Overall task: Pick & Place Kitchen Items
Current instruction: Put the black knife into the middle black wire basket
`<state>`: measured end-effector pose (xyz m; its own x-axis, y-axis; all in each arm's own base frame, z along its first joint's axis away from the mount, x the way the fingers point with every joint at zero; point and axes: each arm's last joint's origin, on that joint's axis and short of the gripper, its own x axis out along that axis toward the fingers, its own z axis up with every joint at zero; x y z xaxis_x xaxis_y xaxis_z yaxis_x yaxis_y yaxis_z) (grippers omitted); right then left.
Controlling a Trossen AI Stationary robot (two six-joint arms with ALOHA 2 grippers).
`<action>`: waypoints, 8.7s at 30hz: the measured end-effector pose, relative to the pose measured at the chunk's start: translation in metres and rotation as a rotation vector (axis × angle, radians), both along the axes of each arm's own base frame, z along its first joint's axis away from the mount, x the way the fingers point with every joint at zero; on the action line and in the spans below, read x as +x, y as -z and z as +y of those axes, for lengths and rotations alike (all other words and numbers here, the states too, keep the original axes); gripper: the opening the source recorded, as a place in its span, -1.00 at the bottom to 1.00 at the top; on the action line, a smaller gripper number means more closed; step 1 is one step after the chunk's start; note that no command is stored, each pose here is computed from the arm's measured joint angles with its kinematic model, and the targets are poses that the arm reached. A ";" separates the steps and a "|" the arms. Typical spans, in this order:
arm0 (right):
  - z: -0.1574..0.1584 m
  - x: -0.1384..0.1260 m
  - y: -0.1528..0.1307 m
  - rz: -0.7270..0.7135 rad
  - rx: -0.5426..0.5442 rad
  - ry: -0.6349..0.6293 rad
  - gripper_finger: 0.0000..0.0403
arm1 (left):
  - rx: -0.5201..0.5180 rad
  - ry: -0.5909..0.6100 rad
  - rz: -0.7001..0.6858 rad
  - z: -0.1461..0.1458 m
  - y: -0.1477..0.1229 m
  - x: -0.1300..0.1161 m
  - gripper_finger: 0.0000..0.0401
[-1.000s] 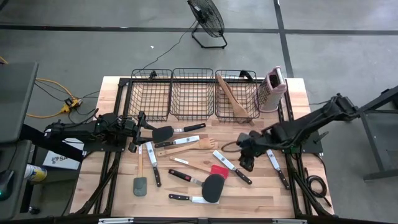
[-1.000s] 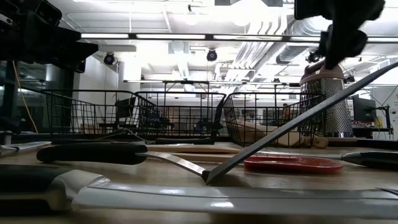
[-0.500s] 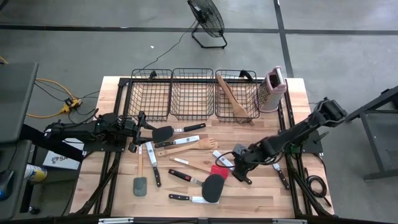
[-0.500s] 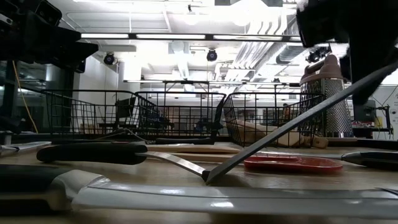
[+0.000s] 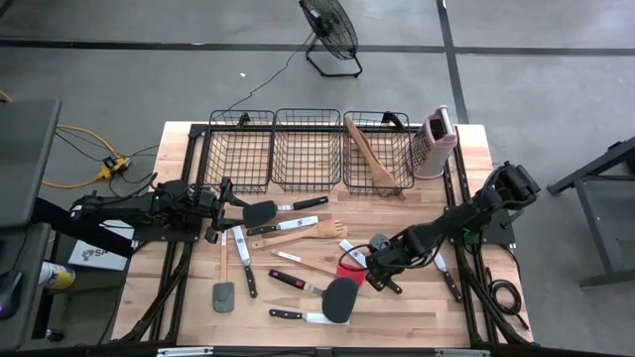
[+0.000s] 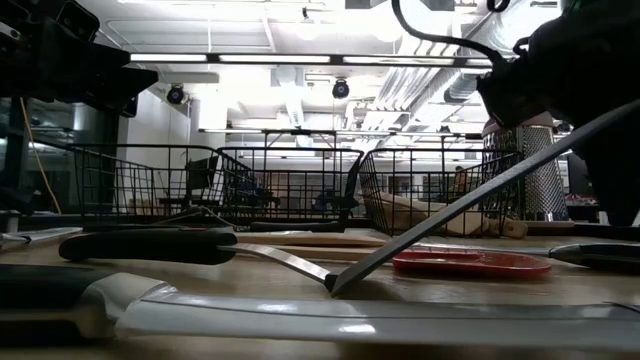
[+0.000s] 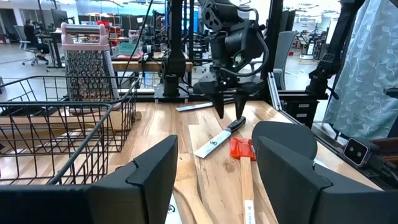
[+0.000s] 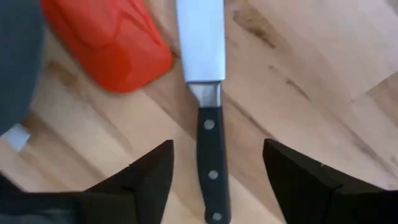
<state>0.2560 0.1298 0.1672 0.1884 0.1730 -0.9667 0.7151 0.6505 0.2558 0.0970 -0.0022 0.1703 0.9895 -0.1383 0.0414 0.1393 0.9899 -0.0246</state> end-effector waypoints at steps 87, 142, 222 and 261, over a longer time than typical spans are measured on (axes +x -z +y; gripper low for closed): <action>-0.131 0.065 -0.100 -0.904 -0.891 -0.390 -0.63 | -0.130 0.005 0.021 0.000 -0.003 -0.001 0.06; -0.206 0.104 -0.092 -1.526 -0.771 -0.344 -0.63 | 0.040 -0.419 -0.042 0.014 -0.085 0.087 0.06; -0.190 0.105 -0.098 -1.622 -0.762 -0.445 -0.63 | -0.010 -0.172 0.004 0.039 -0.103 0.179 -0.34; -0.204 0.055 -0.120 -1.110 -0.715 -0.250 0.59 | -0.094 -0.556 0.358 0.083 -0.102 0.172 -0.58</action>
